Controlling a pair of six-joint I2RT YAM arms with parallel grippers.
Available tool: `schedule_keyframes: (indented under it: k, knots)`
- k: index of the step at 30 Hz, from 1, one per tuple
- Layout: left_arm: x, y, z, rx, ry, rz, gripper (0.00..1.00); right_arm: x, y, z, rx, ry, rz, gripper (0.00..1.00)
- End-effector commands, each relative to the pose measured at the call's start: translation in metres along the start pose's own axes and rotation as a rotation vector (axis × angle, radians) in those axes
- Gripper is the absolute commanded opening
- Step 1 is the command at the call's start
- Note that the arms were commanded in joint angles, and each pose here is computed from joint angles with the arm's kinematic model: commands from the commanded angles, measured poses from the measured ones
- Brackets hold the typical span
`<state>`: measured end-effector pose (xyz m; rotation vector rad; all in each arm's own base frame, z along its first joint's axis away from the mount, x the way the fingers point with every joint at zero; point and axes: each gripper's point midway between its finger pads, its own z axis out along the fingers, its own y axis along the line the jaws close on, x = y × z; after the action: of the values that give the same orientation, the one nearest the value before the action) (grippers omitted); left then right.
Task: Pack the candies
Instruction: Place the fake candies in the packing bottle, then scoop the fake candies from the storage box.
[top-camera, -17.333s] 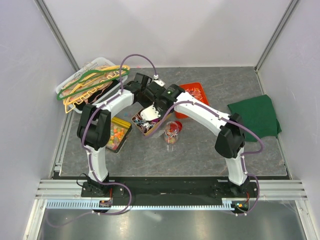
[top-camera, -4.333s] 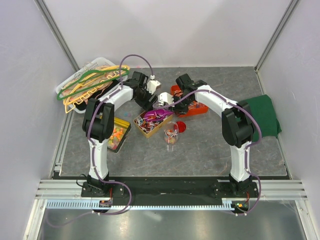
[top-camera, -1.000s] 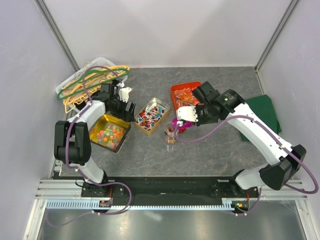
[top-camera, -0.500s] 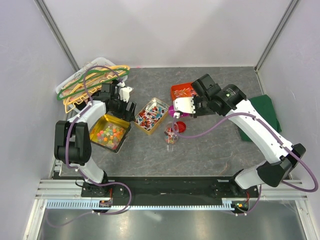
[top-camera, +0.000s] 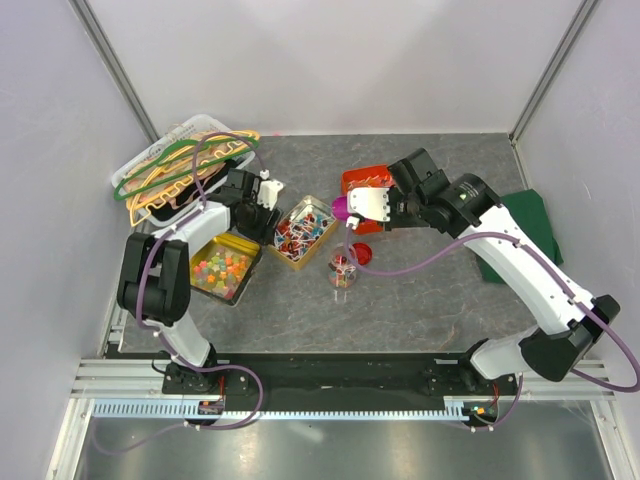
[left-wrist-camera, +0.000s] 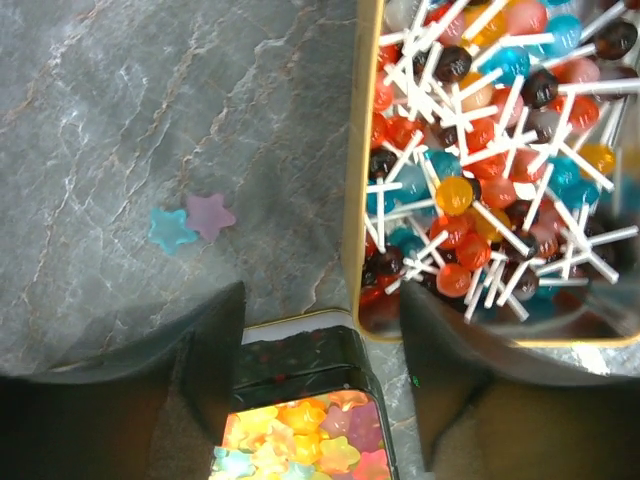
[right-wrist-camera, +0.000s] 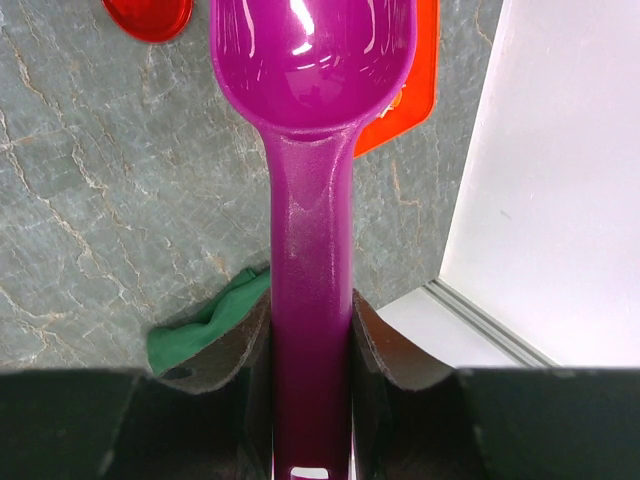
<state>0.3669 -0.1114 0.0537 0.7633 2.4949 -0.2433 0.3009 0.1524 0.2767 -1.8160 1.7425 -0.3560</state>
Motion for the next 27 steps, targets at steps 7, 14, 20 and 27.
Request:
schedule_keyframes:
  k: [7,14,20,27]
  knots:
    - [-0.017,0.013,0.012,-0.072,0.014,0.039,0.34,-0.007,-0.008,-0.008,0.058,-0.055,0.050,0.00]
    - [-0.044,0.020,0.022,-0.075,-0.004,0.133,0.07,0.000,-0.011,-0.006,0.068,-0.043,0.071,0.00]
    - [-0.086,0.041,0.026,-0.131,-0.040,0.286,0.02,0.005,-0.013,0.004,0.057,-0.049,0.108,0.00]
    - [-0.109,0.033,0.040,-0.048,-0.079,0.493,0.02,0.002,-0.016,0.017,0.033,-0.079,0.160,0.00]
